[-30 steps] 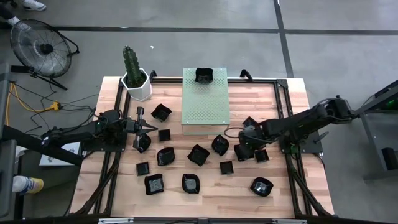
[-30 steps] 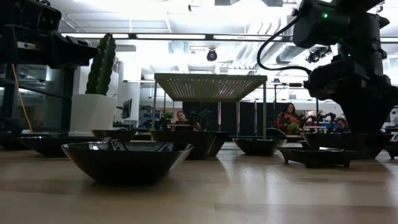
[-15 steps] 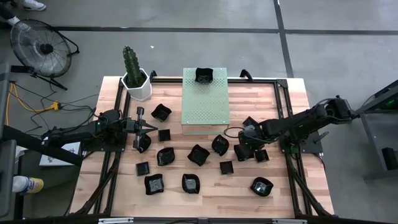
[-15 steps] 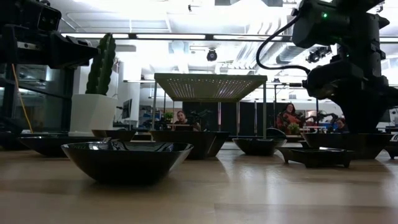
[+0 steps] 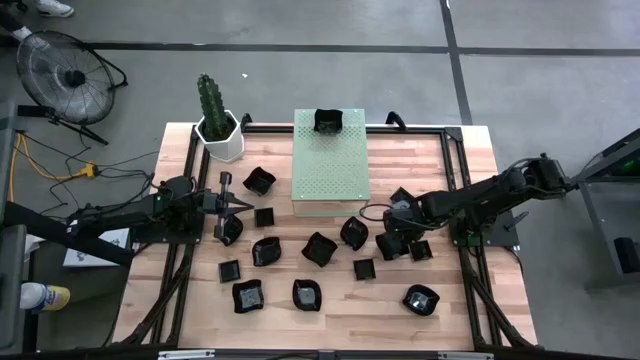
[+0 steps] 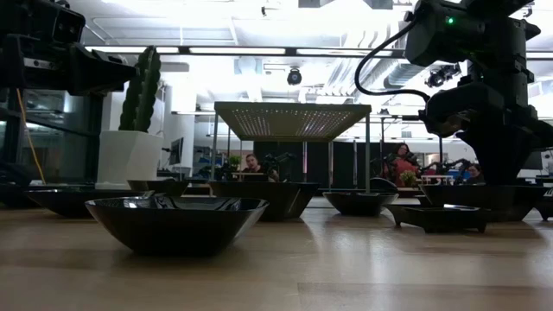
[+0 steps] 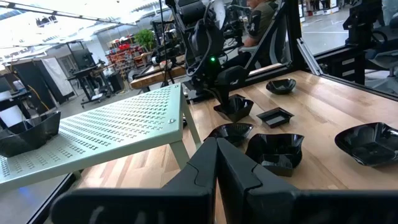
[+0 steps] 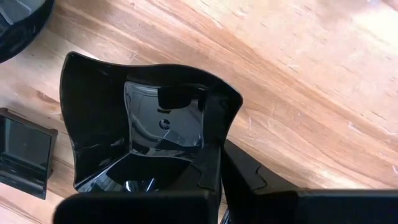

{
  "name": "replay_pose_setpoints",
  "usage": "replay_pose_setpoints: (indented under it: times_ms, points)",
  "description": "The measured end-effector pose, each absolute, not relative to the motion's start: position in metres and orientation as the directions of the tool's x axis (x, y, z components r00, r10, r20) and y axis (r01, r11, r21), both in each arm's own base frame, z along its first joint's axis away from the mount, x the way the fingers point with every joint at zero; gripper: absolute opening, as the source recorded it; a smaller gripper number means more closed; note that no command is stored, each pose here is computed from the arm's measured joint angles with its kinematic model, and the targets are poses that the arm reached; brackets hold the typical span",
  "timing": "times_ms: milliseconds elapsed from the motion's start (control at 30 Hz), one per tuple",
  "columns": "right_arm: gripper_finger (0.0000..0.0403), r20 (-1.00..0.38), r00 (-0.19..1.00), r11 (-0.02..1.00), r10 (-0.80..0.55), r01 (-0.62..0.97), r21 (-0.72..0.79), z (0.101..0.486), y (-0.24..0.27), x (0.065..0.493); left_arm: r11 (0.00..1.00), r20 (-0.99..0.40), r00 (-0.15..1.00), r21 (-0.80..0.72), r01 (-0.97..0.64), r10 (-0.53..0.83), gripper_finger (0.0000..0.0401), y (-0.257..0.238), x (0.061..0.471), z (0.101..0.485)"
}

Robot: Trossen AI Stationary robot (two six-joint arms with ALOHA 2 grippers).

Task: Pick & Place Mini shaped plates
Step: Stack the black distorted square plate on top of the black distorted square plate on the shelf

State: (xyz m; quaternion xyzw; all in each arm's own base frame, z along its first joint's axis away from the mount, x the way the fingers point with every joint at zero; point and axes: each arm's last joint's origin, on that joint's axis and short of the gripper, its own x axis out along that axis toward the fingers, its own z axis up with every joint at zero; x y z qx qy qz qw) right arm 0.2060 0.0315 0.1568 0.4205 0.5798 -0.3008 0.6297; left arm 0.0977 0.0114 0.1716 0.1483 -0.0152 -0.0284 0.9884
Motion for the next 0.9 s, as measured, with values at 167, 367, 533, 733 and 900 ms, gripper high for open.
replay_pose_setpoints:
  times_ms: [167,367,533,733,900]
  points:
    - [0.0002,-0.982,0.144,0.465,0.122,0.866,0.185,0.157,0.032,0.206,0.954,0.022,0.998,0.294,0.052,-0.061,0.0003,0.011,0.098,0.172]
    - [0.0001,-0.978,0.150,0.464,0.145,0.863,0.201,0.159,0.032,0.205,0.954,0.022,0.998,0.294,0.052,-0.061,0.0003,0.011,0.098,0.172]
    - [0.0001,-0.969,0.181,0.457,0.168,0.857,0.239,0.166,0.033,0.203,0.954,0.022,0.998,0.294,0.052,-0.061,0.0003,0.011,0.098,0.172]
    - [0.0001,-0.947,0.240,0.444,0.214,0.840,0.314,0.176,0.034,0.200,0.954,0.022,0.998,0.294,0.052,-0.061,0.0003,0.011,0.098,0.172]
    - [0.0001,-0.929,0.280,0.426,0.241,0.830,0.360,0.184,0.034,0.197,0.954,0.022,0.998,0.294,0.052,-0.061,0.0003,0.011,0.098,0.172]
